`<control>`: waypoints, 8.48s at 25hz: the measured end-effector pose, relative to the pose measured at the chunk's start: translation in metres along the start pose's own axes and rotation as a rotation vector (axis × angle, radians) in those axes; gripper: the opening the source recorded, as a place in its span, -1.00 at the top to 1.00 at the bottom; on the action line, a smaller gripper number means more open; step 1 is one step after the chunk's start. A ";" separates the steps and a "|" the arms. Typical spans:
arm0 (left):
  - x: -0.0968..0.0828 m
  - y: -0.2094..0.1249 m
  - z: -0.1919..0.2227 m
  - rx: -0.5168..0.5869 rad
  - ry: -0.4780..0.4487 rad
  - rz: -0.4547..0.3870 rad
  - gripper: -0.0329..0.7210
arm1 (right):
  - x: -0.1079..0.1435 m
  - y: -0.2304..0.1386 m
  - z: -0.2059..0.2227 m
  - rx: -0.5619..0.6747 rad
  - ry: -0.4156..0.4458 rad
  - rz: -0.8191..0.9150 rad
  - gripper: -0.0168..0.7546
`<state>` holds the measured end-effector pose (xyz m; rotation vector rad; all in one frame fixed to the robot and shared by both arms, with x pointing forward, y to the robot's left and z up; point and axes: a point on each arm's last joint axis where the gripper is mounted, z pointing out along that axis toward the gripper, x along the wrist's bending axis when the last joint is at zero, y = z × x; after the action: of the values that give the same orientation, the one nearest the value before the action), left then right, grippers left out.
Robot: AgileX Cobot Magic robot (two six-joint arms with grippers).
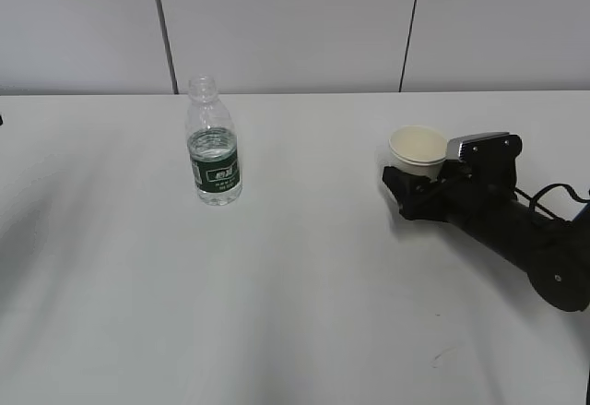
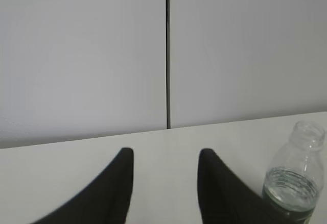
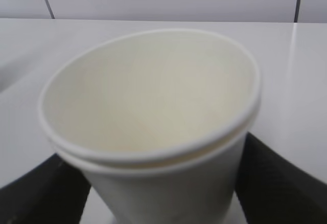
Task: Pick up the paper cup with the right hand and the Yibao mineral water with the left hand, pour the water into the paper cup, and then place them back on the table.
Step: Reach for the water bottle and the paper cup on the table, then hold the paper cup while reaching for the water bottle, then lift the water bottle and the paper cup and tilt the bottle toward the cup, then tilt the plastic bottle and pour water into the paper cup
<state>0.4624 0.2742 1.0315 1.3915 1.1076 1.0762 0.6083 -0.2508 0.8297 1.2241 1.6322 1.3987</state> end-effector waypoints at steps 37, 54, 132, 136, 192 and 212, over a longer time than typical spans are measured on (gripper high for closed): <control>-0.055 -0.112 0.072 0.096 -0.397 -0.088 -0.31 | 0.001 0.000 0.000 -0.002 0.005 -0.002 -0.34; -0.069 -0.129 0.131 0.058 -0.490 -0.045 -0.58 | 0.001 0.000 0.000 -0.004 0.006 -0.002 -0.34; -0.069 -0.067 0.159 0.323 -0.502 0.651 0.01 | 0.119 0.050 0.048 0.171 0.752 -0.154 -0.34; -0.066 -0.056 0.161 0.341 -0.476 0.724 0.02 | 0.132 0.052 0.053 0.189 0.752 -0.189 -0.34; -0.081 -0.027 0.163 0.413 -0.420 1.366 0.03 | 0.131 0.067 0.069 0.218 0.663 -0.203 -0.34; -0.078 -0.026 0.164 0.417 -0.399 1.473 0.03 | 0.131 0.065 0.068 0.230 0.676 -0.221 -0.33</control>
<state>0.6076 0.1704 0.9877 2.7190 -0.2034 1.4130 0.6400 -0.1044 0.8906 0.6735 2.3562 1.6109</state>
